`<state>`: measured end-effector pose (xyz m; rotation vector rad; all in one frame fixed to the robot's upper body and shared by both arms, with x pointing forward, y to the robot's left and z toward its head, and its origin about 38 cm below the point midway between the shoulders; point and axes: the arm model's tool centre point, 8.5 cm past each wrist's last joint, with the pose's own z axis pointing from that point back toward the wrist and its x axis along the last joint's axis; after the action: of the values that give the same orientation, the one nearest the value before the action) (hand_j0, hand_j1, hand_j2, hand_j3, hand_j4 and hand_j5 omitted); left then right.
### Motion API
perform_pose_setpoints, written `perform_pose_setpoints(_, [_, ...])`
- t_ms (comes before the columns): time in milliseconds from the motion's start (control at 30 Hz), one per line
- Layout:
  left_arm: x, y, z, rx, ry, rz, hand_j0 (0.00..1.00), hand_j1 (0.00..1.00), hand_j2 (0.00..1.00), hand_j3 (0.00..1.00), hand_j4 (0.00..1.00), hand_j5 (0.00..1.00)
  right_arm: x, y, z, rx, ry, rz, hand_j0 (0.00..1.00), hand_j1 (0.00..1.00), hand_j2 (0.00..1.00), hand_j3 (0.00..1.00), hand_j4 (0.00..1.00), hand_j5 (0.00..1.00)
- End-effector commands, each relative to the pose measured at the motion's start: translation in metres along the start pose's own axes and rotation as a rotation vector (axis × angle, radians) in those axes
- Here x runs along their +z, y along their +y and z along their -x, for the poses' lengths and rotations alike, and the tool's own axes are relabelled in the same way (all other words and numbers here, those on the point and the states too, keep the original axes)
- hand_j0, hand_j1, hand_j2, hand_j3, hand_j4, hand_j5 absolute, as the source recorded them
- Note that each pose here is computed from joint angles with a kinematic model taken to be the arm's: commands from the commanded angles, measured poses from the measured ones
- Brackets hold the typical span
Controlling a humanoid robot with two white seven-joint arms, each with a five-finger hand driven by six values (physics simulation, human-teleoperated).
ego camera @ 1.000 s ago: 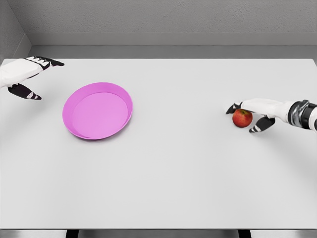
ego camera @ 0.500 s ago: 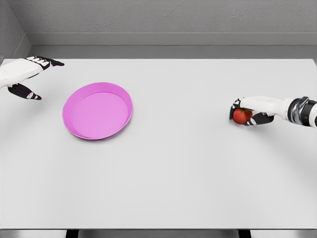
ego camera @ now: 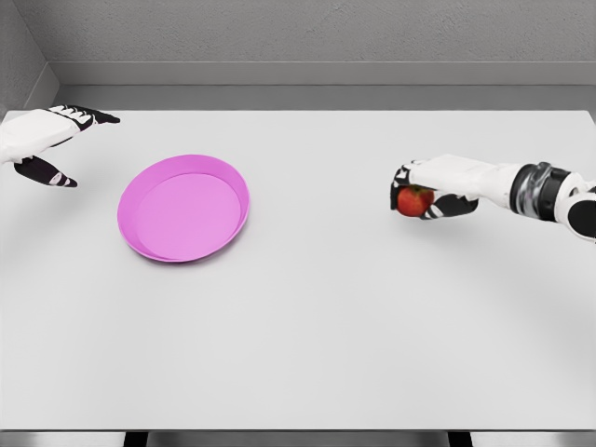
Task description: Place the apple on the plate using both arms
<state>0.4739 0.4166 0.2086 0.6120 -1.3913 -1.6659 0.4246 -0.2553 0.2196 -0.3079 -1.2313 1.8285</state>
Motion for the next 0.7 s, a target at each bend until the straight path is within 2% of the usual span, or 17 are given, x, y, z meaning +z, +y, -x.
perform_pose_setpoints(0, [0.001,0.001,0.0,0.005,0.001,-0.004,1.0,1.0,1.0,1.0,1.0,1.0,-0.007,-0.003,-0.019,0.013,-0.056,0.014,0.42,0.42,0.42,0.42,0.42,0.42])
perform_pose_setpoints(200, [0.001,0.001,0.0,0.005,0.001,-0.004,1.0,1.0,1.0,1.0,1.0,1.0,-0.03,-0.004,-0.048,0.002,-0.144,0.031,0.42,0.42,0.42,0.42,0.42,0.42])
perform_pose_setpoints(333, [0.0,0.001,0.0,0.004,0.0,-0.006,1.0,1.0,1.0,1.0,1.0,1.0,-0.047,0.0,-0.068,0.0,-0.2,0.018,0.42,0.42,0.42,0.42,0.42,0.42])
perform_pose_setpoints(667, [0.0,0.001,0.0,0.004,0.0,-0.004,1.0,1.0,1.0,1.0,1.0,1.0,-0.061,0.002,-0.088,0.006,-0.25,0.007,0.42,0.42,0.42,0.42,0.42,0.42])
